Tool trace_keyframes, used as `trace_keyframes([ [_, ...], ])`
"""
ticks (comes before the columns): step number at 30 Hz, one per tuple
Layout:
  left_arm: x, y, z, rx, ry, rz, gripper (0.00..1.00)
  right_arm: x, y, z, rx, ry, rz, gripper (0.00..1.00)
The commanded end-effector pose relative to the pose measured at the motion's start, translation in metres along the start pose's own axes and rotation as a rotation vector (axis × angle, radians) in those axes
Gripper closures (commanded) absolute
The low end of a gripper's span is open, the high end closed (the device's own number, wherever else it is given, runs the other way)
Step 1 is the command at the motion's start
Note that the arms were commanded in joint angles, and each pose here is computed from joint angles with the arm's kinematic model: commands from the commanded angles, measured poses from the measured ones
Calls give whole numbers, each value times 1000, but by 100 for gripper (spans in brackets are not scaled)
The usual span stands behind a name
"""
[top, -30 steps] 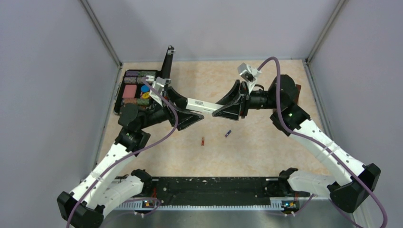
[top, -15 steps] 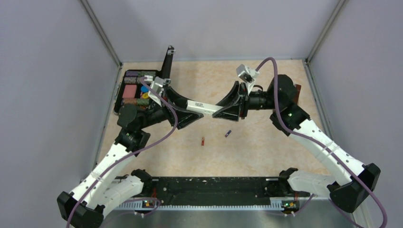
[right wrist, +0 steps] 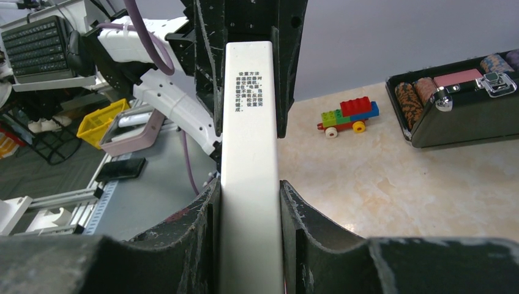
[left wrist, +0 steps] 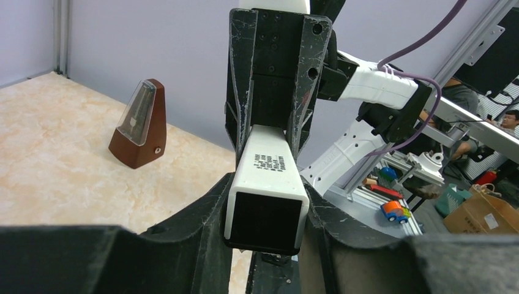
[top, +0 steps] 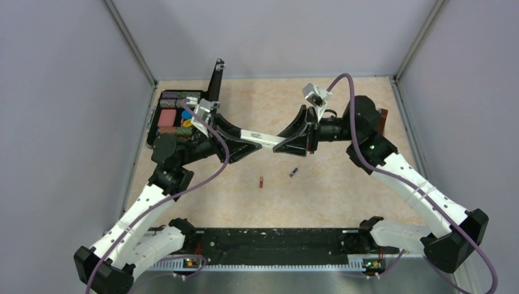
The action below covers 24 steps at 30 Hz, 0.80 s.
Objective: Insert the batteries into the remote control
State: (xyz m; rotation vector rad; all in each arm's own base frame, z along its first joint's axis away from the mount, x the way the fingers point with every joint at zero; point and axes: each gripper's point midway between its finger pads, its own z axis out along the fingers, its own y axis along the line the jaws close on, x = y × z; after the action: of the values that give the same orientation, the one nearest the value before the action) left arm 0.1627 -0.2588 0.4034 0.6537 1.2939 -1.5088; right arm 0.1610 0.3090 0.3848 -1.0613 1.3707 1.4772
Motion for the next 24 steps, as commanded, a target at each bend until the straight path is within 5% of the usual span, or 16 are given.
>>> trace_keyframes([
  [1,-18,-18,3,65,-32,67,65,-8,6,1,-27,-15,-51,100],
  [10,-17,-18,3,70,-30,75,99,-6,3,1,-19,-11,-42,100],
  [12,-15,-16,2,63,-29,83,100,-5,2,1,-4,-11,-33,97],
  [15,-14,-16,-1,63,-40,137,100,-3,2,-1,15,-4,-19,48],
  [17,-12,-16,-6,63,-60,214,100,-3,2,-4,39,-7,-4,27],
  [20,-9,-25,-16,99,-101,374,100,-5,2,-8,79,-28,46,12],
  [24,-2,-33,-26,133,-113,521,100,-11,8,-12,111,-105,198,5],
])
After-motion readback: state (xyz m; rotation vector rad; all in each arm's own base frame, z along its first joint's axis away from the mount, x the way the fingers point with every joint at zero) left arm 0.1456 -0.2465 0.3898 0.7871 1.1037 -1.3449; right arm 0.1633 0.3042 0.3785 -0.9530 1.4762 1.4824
